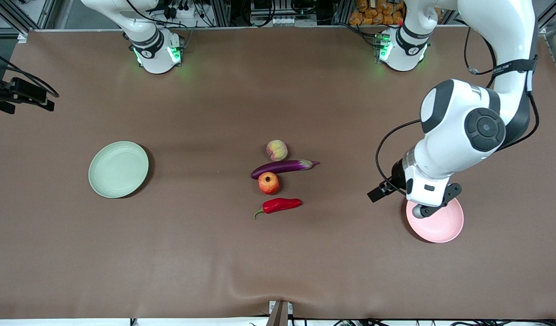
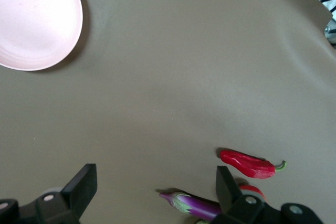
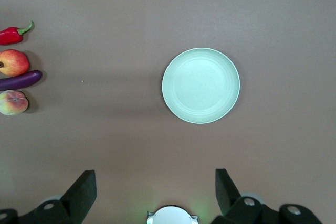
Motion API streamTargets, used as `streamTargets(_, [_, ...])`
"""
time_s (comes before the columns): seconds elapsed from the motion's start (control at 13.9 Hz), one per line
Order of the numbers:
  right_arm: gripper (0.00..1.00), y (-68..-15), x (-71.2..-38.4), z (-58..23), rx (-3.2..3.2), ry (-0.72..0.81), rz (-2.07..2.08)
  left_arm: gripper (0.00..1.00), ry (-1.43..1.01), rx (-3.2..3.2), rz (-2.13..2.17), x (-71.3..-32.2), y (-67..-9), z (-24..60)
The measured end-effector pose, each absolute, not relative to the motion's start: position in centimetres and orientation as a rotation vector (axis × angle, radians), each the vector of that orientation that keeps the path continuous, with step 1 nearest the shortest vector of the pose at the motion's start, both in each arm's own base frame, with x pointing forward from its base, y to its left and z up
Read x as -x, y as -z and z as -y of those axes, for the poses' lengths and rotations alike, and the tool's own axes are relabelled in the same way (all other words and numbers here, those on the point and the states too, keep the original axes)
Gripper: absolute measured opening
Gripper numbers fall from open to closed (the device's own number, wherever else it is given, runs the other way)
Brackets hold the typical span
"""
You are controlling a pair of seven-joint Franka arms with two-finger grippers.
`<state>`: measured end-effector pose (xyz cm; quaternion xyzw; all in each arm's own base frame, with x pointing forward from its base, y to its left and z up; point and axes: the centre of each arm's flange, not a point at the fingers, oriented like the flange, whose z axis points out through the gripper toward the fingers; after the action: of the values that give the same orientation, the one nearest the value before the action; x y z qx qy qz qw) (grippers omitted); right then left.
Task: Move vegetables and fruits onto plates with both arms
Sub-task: 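Move the left gripper down to the purple eggplant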
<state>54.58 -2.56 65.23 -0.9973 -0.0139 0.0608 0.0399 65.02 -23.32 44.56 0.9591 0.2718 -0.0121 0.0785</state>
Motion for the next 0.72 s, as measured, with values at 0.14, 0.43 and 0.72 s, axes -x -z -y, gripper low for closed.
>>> streamTargets(0.14, [1.00, -65.2, -54.6, 2.6, 3.056, -0.186, 0.043, 1.00, 0.075, -2.897, -0.790, -64.7, -43.9, 23.3])
streamTargets(0.43, [1.00, -65.2, -54.6, 2.6, 3.056, -0.187, 0.043, 1.00, 0.152, -2.921, -0.773, -65.0, -40.7, 23.5])
streamTargets(0.72, [1.00, -65.2, -54.6, 2.6, 3.056, -0.187, 0.042, 1.00, 0.263, -2.905, -0.953, -63.4, -36.3, 28.4])
